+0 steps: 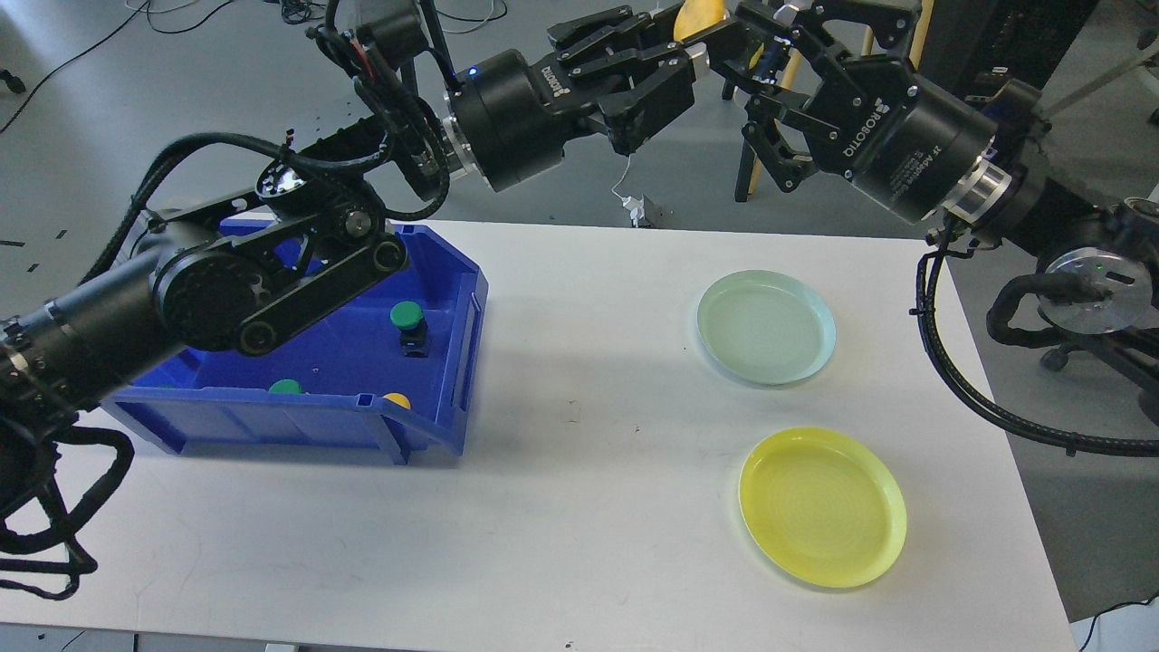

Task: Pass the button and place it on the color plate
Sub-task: 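Carry the yellow button down onto the yellow plate with the right gripper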

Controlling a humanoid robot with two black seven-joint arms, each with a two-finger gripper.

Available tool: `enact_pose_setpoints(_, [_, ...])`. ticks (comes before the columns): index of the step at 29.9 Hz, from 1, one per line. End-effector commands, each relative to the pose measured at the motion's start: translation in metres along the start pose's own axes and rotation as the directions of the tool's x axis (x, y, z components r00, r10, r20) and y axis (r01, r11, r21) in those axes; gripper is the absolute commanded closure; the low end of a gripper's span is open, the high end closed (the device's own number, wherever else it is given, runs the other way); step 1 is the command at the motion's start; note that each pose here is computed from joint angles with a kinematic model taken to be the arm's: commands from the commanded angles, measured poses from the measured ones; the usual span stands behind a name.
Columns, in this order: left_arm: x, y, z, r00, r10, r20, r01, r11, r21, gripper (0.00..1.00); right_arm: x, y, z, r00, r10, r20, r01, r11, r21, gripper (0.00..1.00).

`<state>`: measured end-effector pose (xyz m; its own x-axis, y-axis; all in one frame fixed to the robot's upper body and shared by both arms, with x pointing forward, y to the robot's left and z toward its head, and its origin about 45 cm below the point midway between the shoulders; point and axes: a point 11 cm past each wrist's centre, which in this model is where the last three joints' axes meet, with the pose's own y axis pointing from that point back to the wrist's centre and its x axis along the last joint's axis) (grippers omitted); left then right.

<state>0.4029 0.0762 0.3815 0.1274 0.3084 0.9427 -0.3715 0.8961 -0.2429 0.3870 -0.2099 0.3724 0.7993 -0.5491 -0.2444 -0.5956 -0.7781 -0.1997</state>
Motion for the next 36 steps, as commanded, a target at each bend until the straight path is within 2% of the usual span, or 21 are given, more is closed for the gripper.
enact_pose_setpoints(1, [0.001, -0.002, 0.002, 1.0, 0.015, -0.004, -0.015, 1.0, -0.006, 0.38, 0.0, 0.0, -0.001, 1.0, 0.003, -0.001, -0.003, 1.0, 0.004, 0.76])
enact_pose_setpoints(3, [0.0, -0.003, 0.003, 1.0, 0.027, -0.009, -0.027, 1.0, -0.007, 0.16, 0.0, 0.0, -0.001, 1.0, 0.003, -0.001, -0.003, 1.0, 0.004, 0.76])
enact_pose_setpoints(8, [-0.001, -0.003, 0.003, 1.0, 0.029, -0.011, -0.029, 1.0, -0.006, 0.08, 0.001, 0.0, -0.003, 1.0, 0.004, -0.003, -0.004, 1.0, 0.007, 0.76])
enact_pose_setpoints(15, [0.002, 0.001, -0.003, 0.999, 0.043, -0.03, -0.043, 0.999, 0.016, 0.06, 0.01, 0.011, -0.011, 0.999, 0.037, -0.029, -0.037, 0.999, 0.004, 0.76])
enact_pose_setpoints(20, [0.007, 0.014, -0.023, 0.994, 0.099, -0.037, -0.096, 0.991, 0.089, 0.06, 0.039, 0.07, -0.023, 0.986, 0.137, -0.098, -0.145, 0.987, -0.074, 0.76])
enact_pose_setpoints(24, [0.014, 0.02, -0.036, 0.991, 0.129, -0.043, -0.122, 0.984, 0.134, 0.06, 0.056, 0.125, -0.002, 0.968, 0.223, -0.112, -0.242, 0.95, -0.197, 0.75])
enact_pose_setpoints(27, [0.025, 0.019, -0.038, 0.982, 0.173, -0.08, -0.16, 0.977, 0.144, 0.06, 0.061, 0.162, 0.026, 0.954, 0.274, -0.122, -0.299, 0.901, -0.315, 0.73])
enact_pose_setpoints(31, [0.032, 0.018, -0.039, 0.967, 0.217, -0.131, -0.196, 0.968, 0.159, 0.06, 0.055, 0.202, 0.08, 0.951, 0.296, -0.093, -0.304, 0.827, -0.473, 0.72])
enact_pose_setpoints(36, [0.032, 0.017, -0.039, 0.965, 0.223, -0.14, -0.201, 0.967, 0.158, 0.06, 0.039, 0.225, 0.131, 0.946, 0.321, -0.034, -0.282, 0.772, -0.569, 0.72])
